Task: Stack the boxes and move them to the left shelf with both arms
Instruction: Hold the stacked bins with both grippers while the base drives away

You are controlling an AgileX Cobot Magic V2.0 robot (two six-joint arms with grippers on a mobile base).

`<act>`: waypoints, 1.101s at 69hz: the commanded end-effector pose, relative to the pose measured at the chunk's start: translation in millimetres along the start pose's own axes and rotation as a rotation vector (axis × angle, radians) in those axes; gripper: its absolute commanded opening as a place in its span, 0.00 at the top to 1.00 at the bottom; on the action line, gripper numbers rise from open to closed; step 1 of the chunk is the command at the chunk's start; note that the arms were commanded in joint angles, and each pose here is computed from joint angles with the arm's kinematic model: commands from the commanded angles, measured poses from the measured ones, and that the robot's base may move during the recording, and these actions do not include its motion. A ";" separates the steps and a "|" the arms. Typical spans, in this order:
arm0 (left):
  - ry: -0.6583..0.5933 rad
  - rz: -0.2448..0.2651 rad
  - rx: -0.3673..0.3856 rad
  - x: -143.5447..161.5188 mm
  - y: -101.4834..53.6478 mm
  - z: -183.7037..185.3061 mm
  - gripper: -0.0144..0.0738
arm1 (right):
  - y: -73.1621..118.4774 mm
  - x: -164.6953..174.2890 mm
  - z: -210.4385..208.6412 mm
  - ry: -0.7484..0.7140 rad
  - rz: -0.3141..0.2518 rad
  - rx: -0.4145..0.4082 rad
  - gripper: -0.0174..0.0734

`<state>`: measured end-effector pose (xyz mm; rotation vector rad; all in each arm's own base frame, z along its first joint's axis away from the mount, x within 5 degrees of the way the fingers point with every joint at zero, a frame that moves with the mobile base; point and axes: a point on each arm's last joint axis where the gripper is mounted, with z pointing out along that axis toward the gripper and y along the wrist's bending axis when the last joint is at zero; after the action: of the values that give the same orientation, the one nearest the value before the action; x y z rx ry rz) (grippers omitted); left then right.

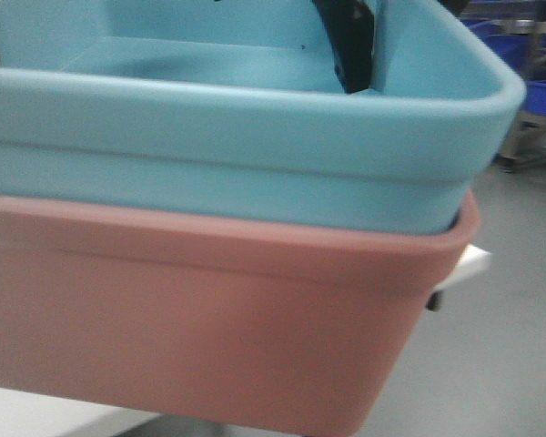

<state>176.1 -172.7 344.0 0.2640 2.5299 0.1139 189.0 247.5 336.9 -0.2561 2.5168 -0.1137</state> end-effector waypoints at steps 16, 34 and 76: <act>-0.185 -0.039 0.323 -16.4 -29.4 -24.1 0.85 | 13.7 -16.8 -26.8 -0.154 0.063 -0.227 0.75; -0.185 -0.039 0.323 -16.4 -29.4 -24.1 0.85 | 13.7 -16.8 -26.8 -0.154 0.063 -0.227 0.75; -0.185 -0.039 0.323 -16.4 -29.4 -24.1 0.85 | 13.7 -16.8 -26.8 -0.154 0.063 -0.227 0.75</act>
<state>176.4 -173.1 343.6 0.2652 2.5300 0.1138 189.0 247.5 336.9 -0.2562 2.5165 -0.1140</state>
